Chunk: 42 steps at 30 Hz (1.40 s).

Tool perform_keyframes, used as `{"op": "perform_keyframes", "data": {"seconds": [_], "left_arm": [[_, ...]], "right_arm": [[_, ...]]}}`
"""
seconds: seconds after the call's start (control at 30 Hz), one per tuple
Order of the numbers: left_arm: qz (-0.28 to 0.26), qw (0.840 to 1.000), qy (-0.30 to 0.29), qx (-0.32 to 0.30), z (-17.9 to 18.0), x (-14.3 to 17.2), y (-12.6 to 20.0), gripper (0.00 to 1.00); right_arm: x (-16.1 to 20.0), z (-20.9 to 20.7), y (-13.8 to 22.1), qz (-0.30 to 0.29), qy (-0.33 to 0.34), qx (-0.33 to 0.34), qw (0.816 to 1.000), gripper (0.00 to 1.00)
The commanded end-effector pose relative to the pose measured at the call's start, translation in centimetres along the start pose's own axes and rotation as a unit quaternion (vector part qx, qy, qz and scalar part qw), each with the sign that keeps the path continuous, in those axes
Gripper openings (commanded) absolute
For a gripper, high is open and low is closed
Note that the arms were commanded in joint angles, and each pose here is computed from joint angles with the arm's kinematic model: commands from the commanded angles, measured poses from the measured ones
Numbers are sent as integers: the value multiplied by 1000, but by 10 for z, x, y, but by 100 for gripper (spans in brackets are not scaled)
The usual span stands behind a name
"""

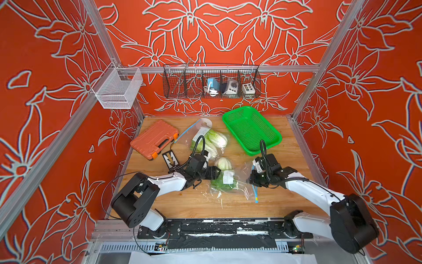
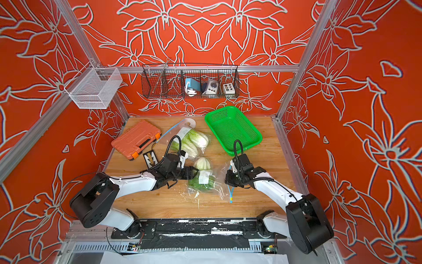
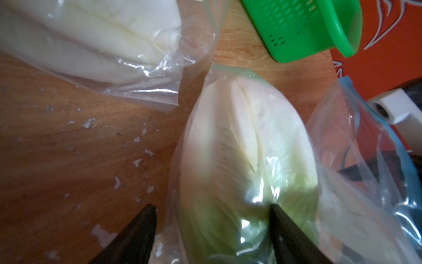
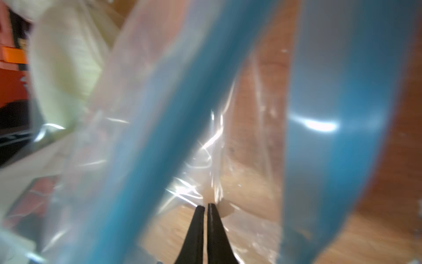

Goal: Open the zip-top bag and take out the chinese cabbages
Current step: Open the zipper of the food storage bag at the center of the board.

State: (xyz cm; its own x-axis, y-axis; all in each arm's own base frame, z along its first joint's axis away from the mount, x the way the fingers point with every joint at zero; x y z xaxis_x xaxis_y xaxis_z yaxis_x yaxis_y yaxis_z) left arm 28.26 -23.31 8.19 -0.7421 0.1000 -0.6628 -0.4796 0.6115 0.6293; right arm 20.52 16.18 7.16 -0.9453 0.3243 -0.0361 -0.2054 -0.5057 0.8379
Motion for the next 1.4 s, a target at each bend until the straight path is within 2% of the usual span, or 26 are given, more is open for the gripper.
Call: {"op": "perform_keyframes", "data": {"seconds": [0.0,0.13,0.3,0.37,0.47,0.6,0.73,0.83,0.93,1.13,1.27,1.37], "left_arm": [[12,1000,1,-20,3,7,12,83],[-3,999,-3,-42,7,3,27,99],[1,999,23,-45,18,20,35,99],[2,999,42,-25,18,29,34,99],[9,999,53,-6,16,34,29,84],[17,998,53,15,9,33,22,69],[23,998,52,19,7,35,18,57],[26,998,55,22,8,37,16,44],[31,998,56,25,8,39,13,39],[34,997,58,28,7,41,10,38],[34,998,56,23,9,41,11,39],[34,998,56,20,10,42,11,41]], "right_arm": [[0,-17,7,-27,8,42,999,5],[-7,12,22,-66,13,-46,997,3],[-3,52,39,-55,38,-156,985,3],[0,67,46,-45,55,-199,977,4],[6,85,54,-28,82,-244,966,11],[8,99,57,-12,106,-265,958,18],[9,103,45,10,103,-245,964,18],[17,104,31,36,106,-228,967,16],[29,108,20,61,119,-216,967,16],[33,84,-2,67,115,-147,980,16],[25,45,-11,41,92,-37,994,11],[23,30,-8,29,98,10,995,11]]}}
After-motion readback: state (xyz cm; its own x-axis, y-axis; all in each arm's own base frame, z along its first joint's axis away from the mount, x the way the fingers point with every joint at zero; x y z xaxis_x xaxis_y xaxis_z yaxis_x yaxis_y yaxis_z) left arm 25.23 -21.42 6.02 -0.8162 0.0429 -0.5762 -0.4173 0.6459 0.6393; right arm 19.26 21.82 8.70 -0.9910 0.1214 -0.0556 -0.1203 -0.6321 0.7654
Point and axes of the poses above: each gripper's point midway between its finger pads, its own y axis back along the fingers, its own z axis along the line the jaws close on, x = y × z, the point moved 2 cm from there along y, back along the fingers, and after that the axes turned 15 degrees about -y, right-handed, at the moved point
